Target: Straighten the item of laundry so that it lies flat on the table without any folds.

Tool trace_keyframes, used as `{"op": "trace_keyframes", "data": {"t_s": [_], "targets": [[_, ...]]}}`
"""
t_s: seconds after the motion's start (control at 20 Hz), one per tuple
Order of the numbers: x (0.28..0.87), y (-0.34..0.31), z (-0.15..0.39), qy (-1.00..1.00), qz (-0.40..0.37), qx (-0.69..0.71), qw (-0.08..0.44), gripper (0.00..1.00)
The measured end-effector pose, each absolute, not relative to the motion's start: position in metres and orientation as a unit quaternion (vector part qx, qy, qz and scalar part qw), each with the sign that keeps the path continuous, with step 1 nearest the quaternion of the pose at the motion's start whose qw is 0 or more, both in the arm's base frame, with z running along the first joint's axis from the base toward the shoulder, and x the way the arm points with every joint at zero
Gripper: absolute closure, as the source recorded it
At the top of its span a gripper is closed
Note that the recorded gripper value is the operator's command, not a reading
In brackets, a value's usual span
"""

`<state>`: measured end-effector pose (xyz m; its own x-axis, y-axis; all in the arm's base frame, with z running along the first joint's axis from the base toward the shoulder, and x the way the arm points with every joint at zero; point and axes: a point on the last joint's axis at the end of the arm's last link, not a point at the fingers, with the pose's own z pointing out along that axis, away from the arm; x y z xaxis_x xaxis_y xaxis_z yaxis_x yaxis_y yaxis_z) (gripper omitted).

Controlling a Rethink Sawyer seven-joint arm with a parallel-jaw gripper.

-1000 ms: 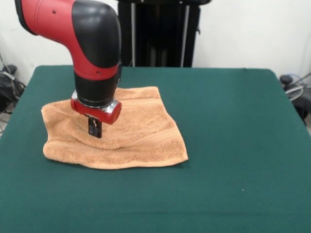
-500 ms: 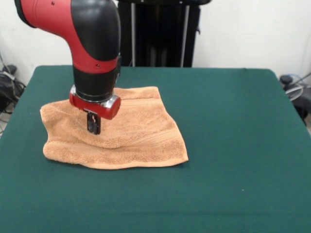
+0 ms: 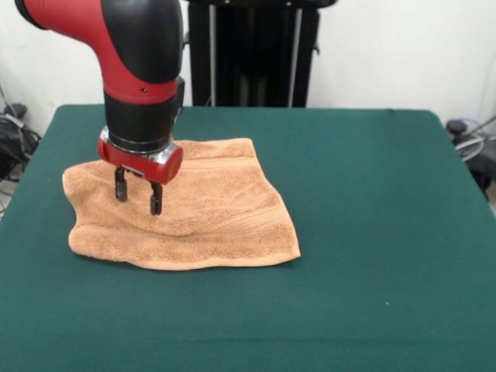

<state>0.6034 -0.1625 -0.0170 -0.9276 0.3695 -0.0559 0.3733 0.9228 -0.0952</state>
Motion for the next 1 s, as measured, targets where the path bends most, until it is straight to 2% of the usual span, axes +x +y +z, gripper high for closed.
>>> {"op": "trace_keyframes", "data": {"t_s": [1.0], "targets": [[0.6033, -0.1636, -0.0199, 0.983, -0.044, 0.179, 0.020, 0.00]]}}
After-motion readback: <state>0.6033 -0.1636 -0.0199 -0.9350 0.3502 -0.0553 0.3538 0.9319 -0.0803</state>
